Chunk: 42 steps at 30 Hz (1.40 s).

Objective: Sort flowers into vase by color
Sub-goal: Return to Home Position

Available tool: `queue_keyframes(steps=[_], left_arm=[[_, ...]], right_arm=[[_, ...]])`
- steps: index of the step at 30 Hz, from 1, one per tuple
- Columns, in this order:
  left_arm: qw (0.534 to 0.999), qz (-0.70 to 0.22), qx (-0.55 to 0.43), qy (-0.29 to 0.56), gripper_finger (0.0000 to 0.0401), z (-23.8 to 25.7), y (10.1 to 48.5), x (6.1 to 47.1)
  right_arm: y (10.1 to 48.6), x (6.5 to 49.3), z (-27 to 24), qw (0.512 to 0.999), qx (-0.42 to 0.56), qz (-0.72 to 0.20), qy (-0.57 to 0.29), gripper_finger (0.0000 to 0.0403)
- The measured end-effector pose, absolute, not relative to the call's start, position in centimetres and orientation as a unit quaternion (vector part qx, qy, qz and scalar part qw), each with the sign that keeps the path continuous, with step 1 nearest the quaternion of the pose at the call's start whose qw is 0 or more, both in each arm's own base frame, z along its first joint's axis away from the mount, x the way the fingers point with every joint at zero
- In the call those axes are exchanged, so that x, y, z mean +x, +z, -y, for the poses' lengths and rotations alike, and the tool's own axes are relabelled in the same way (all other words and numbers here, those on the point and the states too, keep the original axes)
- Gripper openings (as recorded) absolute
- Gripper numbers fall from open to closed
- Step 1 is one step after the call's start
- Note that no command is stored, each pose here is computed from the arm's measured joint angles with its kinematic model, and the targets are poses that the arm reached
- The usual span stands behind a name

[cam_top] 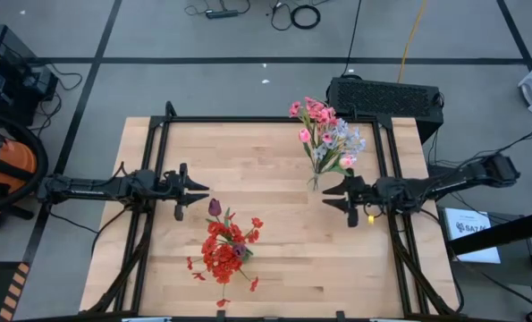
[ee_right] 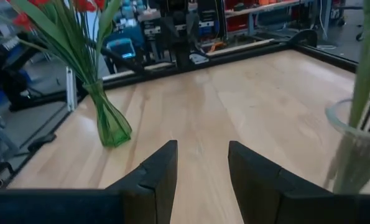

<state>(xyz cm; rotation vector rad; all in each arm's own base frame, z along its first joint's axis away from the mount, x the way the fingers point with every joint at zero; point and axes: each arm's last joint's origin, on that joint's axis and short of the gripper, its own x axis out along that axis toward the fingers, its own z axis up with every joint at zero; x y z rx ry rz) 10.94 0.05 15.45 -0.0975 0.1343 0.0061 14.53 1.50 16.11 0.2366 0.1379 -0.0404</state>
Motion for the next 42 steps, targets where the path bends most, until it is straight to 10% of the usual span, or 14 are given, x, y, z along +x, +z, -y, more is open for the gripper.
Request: queue_keyframes(steps=[42], left_arm=[[0.997, -0.067, -0.049, 0.003, 0.0105, 0.0, 15.4, 10.9]], right_arm=[[16.1, 10.6, -0.1, 0.989, 0.133, -0.041, -0.048, 0.0135]])
